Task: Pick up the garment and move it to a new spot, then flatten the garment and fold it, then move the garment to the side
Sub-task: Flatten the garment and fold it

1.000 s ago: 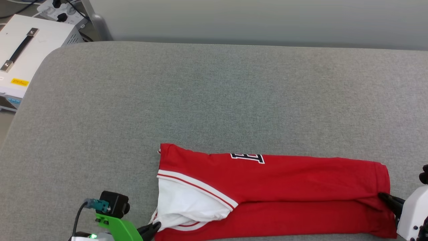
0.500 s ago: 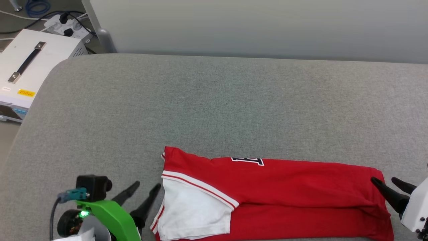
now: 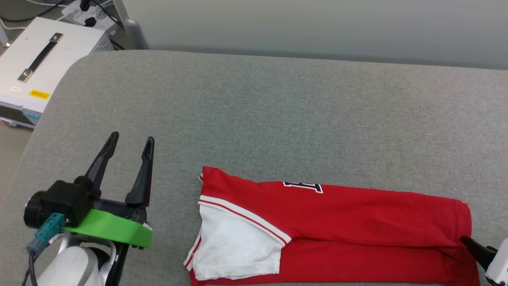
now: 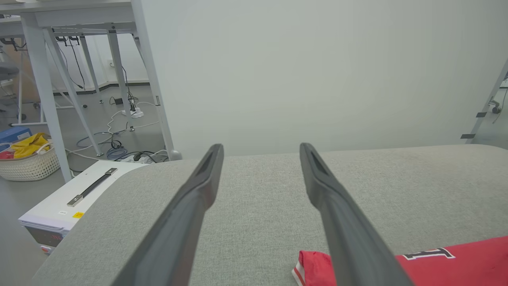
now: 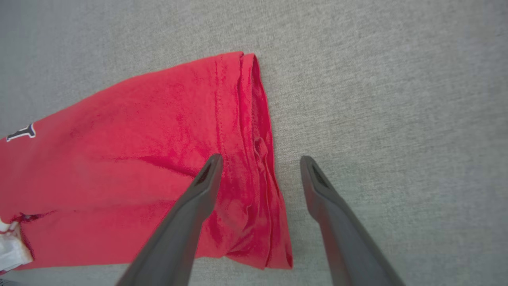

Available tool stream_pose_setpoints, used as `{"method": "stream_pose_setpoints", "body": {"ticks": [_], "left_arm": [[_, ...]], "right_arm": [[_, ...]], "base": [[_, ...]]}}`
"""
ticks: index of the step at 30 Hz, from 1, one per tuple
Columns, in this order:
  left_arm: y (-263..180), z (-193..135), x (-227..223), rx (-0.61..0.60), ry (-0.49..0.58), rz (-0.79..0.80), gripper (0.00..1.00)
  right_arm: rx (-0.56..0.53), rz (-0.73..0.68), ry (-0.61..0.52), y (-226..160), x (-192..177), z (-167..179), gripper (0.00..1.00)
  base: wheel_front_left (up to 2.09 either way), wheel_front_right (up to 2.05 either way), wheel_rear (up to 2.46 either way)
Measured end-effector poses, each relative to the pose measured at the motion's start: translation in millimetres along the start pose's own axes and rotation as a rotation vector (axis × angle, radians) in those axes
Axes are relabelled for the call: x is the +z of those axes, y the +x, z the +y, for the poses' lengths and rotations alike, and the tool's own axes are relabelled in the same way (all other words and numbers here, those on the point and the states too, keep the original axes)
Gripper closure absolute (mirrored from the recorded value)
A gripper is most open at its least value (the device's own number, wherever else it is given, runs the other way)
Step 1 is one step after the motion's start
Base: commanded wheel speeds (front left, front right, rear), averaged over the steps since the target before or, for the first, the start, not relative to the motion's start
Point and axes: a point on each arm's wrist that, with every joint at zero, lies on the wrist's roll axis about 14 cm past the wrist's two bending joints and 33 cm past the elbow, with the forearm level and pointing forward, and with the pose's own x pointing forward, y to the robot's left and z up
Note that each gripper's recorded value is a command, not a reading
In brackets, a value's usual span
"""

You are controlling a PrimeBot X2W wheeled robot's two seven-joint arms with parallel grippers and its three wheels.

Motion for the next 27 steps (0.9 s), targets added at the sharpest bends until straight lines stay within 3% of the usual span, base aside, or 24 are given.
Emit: {"method": "stream_pose_setpoints", "body": {"ticks": [15, 25, 26, 27], "left_arm": [[-5.6, 23.9, -12.9, 0.059, 0.015, -0.021, 0.0], [-7.6, 28.8, -11.6, 0.067, 0.024, -0.033, 0.0], [-7.4, 28.7, -10.6, 0.067, 0.026, -0.037, 0.0], [-7.3, 28.0, -10.3, 0.065, 0.026, -0.039, 0.0]], "right_arm": [[-0.013, 0.207, 0.027, 37.0, -43.4, 2.7, 0.0], [0.054, 0.208, 0.026, 42.2, -49.0, 22.0, 0.0], [0.065, 0.21, 0.025, 42.5, -50.2, 24.6, 0.71], [0.067, 0.208, 0.019, 42.6, -49.8, 24.9, 1.0]], "base": [[0.0, 0.0, 0.0], [0.0, 0.0, 0.0], [0.0, 0.0, 0.0], [0.0, 0.0, 0.0]]}}
